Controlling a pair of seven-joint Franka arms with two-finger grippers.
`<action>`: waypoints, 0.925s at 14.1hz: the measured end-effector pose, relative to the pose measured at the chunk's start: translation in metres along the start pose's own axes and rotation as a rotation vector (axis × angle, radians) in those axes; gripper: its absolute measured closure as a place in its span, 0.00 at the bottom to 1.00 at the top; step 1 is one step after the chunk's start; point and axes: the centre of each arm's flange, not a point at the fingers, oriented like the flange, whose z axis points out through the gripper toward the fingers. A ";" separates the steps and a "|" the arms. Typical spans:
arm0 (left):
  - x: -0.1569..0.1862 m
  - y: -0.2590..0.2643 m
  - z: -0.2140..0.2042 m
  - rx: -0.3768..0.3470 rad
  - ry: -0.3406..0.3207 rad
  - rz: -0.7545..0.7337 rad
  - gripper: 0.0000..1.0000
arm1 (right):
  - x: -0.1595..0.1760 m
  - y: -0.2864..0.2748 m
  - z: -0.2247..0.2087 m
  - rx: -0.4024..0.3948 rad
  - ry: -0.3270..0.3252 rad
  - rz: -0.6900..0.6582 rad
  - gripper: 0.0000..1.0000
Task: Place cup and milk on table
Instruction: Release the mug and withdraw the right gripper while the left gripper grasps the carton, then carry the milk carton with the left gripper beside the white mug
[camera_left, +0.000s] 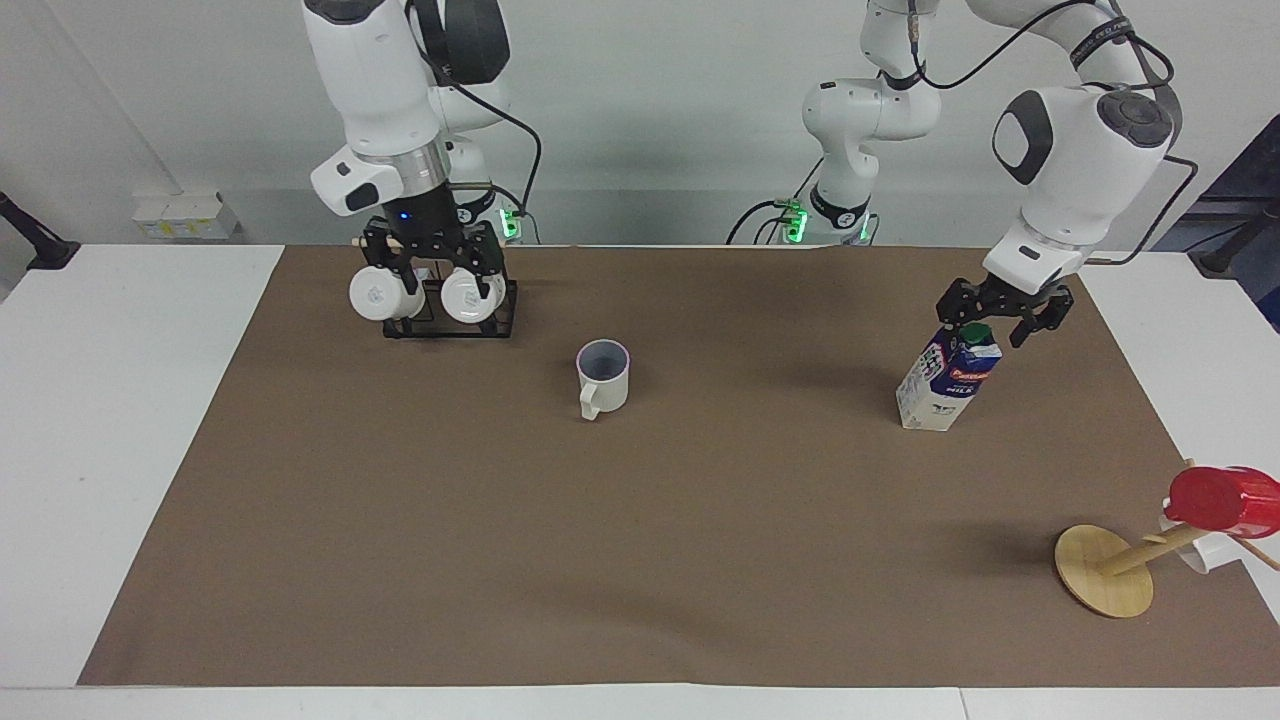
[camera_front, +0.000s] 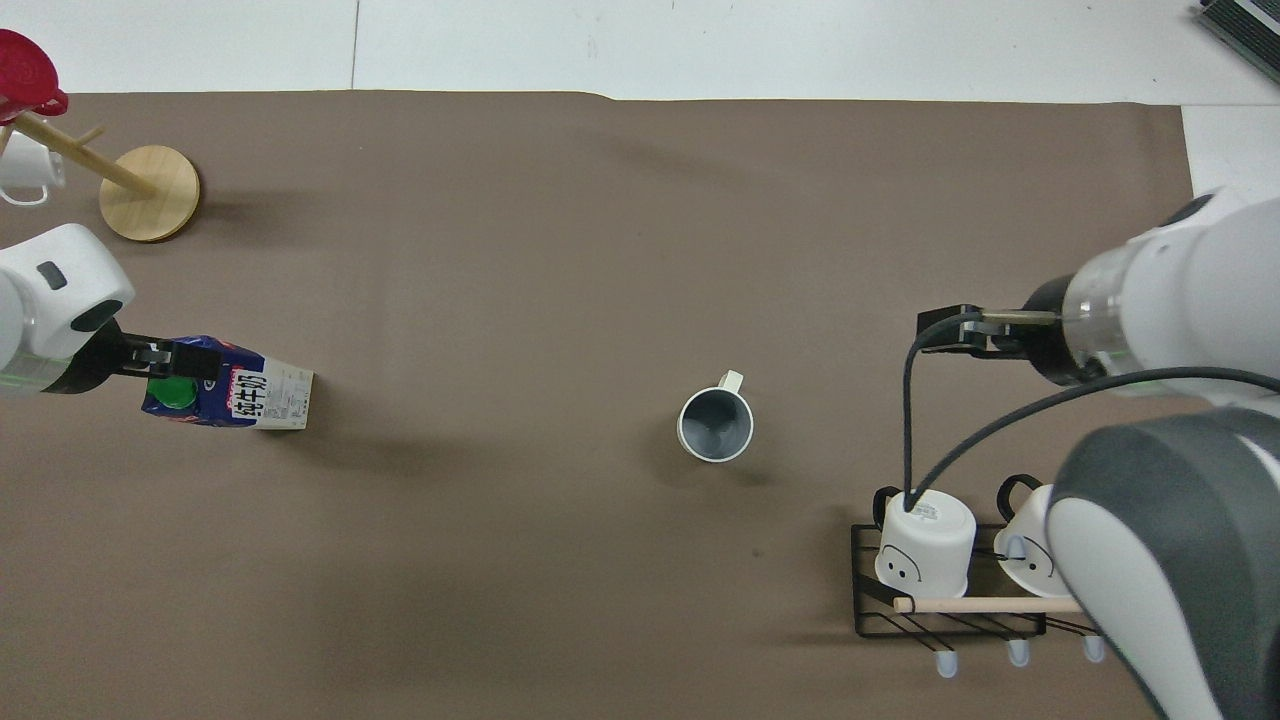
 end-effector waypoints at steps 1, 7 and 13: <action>-0.001 -0.005 0.002 0.000 -0.002 0.009 0.00 | 0.003 0.016 -0.007 -0.004 -0.006 0.012 0.00; 0.003 -0.004 0.032 0.003 0.004 0.022 0.00 | 0.003 0.061 -0.055 -0.017 -0.040 0.036 0.00; 0.004 -0.001 0.036 0.003 0.004 0.027 0.02 | 0.001 0.084 -0.064 -0.023 -0.068 0.005 0.00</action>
